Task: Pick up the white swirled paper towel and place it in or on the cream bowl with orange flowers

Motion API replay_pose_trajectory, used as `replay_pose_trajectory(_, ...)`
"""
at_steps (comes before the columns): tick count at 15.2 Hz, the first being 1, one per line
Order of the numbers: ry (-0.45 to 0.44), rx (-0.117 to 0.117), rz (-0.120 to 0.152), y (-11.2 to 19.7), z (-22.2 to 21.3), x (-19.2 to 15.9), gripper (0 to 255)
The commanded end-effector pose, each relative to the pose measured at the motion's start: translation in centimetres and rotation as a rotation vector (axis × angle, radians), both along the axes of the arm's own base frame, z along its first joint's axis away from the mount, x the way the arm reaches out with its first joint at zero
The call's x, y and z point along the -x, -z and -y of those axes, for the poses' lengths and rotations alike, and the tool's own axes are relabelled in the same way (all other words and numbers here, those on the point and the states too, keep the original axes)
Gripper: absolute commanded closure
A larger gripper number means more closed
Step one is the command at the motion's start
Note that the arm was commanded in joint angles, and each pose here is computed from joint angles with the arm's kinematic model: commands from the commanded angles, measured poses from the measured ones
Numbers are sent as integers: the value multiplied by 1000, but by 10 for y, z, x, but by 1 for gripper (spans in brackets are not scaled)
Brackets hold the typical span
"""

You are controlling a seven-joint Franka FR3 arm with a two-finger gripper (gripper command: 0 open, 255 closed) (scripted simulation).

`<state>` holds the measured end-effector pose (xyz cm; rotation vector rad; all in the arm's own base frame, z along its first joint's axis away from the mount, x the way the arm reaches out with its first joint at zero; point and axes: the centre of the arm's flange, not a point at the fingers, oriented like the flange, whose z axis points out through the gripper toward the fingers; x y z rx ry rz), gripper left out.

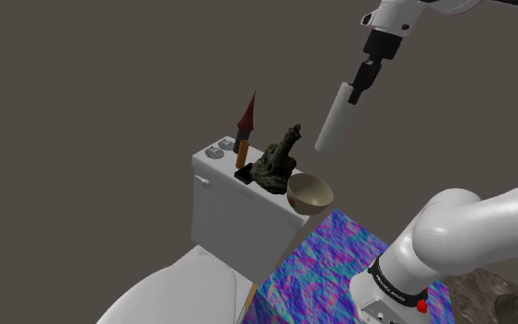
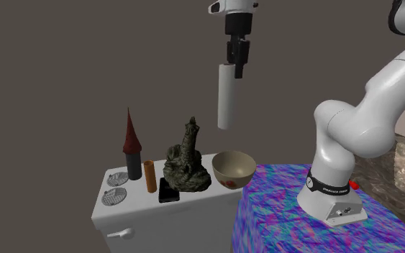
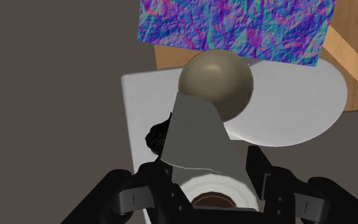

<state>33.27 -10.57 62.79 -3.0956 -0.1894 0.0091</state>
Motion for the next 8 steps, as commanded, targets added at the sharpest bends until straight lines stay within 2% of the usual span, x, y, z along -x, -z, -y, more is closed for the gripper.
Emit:
replay_pose_trajectory(1, 1, 0, -2, -9, -18, 16, 255)
replay_pose_trajectory(4, 1, 0, -2, -27, -51, 38, 255)
replay_pose_trajectory(8, 1, 0, -2, -6, -51, 39, 255)
